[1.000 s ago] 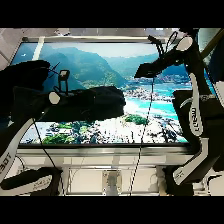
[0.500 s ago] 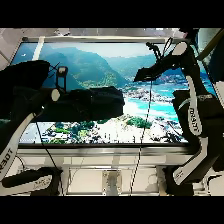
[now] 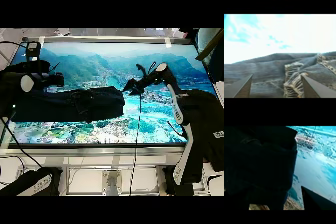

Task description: Fold the clothes and pants, and hang the long-sleeved shirts on hangers.

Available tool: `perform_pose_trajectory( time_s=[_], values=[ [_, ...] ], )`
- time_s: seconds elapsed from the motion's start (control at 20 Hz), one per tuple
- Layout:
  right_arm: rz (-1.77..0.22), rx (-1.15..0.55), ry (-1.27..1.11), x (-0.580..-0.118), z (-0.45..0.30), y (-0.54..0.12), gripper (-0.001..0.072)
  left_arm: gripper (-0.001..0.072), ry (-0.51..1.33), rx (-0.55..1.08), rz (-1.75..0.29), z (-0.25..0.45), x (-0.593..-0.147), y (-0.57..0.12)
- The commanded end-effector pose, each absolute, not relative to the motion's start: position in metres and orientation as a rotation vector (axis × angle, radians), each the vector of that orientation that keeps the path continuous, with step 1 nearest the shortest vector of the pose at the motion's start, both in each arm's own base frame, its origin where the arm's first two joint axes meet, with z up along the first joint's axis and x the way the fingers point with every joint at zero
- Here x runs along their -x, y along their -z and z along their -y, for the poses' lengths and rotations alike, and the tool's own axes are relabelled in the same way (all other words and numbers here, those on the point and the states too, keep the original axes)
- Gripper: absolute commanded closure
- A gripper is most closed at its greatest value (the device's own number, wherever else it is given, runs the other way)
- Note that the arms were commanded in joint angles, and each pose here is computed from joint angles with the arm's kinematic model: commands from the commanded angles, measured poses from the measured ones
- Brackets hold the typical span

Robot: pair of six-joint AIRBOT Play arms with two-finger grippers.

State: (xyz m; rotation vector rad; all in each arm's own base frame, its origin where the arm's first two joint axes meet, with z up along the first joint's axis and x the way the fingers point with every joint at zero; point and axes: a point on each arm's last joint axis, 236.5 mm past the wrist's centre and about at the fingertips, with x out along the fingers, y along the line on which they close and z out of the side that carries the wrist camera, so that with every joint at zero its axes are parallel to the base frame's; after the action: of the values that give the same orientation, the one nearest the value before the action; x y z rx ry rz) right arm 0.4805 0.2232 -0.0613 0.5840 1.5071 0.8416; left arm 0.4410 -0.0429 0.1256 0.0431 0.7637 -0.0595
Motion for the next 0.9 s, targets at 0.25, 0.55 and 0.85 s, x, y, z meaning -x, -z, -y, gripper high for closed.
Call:
perform_pose_trajectory(
  time_s=[0.25, 0.55, 0.85],
  values=[
    [-1.593, -0.719, -1.015, -0.448, -0.3, 0.08, 0.0014, 0.0002, 0.037, -0.05, -0.772, 0.033, -0.435, -0.131],
    [-1.64, -0.61, -1.116, -0.41, -0.349, 0.077, 0.0641, 0.0003, 0.031, -0.058, -0.786, 0.03, -0.432, -0.129],
    [-1.586, -0.602, -1.101, -0.428, -0.296, -0.01, 0.0666, 0.0693, 0.028, -0.067, -0.857, 0.03, -0.426, -0.106]
  ],
)
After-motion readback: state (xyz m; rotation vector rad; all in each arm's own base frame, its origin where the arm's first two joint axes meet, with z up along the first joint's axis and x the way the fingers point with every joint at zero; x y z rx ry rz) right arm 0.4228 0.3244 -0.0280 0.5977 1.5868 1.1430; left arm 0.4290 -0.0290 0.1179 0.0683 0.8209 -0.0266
